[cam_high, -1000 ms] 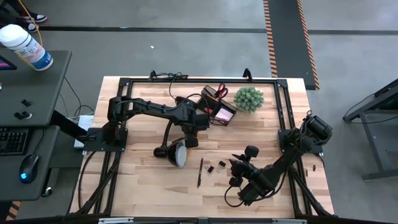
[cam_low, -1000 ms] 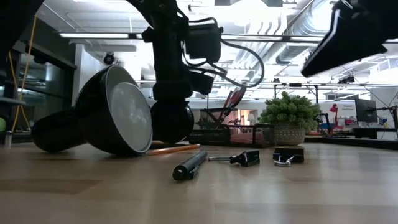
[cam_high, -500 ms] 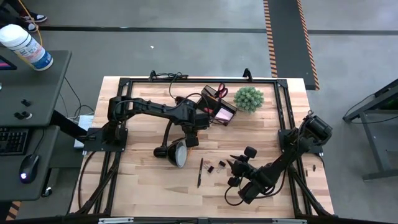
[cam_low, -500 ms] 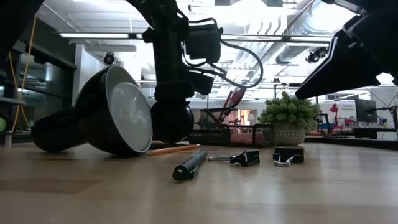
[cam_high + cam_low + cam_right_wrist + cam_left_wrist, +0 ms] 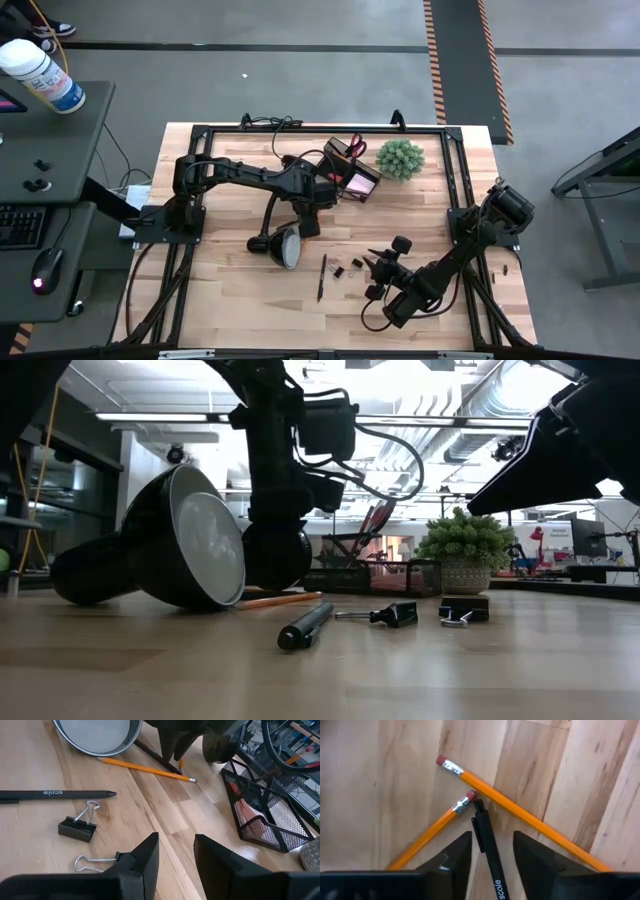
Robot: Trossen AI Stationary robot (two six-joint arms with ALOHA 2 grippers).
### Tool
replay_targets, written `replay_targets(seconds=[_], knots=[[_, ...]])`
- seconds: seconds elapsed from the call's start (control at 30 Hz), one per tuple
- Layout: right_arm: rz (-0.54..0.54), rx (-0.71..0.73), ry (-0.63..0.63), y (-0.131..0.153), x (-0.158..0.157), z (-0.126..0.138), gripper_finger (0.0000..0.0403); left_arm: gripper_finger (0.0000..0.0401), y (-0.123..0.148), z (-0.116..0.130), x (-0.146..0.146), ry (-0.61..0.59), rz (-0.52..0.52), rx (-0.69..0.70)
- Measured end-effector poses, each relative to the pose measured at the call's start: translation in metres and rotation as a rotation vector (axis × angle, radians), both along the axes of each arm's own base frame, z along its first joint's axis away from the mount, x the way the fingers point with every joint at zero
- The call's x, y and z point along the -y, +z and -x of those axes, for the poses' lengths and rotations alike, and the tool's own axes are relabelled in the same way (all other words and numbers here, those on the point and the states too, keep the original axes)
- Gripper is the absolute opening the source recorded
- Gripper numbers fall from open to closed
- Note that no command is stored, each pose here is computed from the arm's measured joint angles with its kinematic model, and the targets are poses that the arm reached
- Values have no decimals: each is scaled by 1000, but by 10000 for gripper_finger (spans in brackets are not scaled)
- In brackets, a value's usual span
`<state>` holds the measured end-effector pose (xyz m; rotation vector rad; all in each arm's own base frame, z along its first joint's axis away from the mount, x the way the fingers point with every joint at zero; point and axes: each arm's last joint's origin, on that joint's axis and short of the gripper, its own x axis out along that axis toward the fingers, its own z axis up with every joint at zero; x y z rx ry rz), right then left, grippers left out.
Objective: Pick and place office supplies into organizer
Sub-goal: Put the top black pen into the desk organizer
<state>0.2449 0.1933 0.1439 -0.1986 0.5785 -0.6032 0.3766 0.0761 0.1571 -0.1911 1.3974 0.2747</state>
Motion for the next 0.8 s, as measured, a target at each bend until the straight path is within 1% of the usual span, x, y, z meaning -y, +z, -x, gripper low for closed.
replay_targets(seconds=[0.13,0.27,0.37,0.53,0.63,0.8], knots=[[0,0,0,0,0,0,114,180,0,0,-1,35,-18,-2],[0,0,0,0,0,0,114,202,0,0,-1,35,-19,-4],[0,0,0,0,0,0,114,203,-6,-1,-1,26,-18,-20],[0,0,2,0,0,0,114,189,-14,1,-5,21,-23,-61],[1,-1,3,0,0,0,114,182,-16,-2,-7,23,-21,-40],[2,0,7,0,-1,-1,114,177,-17,-1,-6,19,-3,-50]])
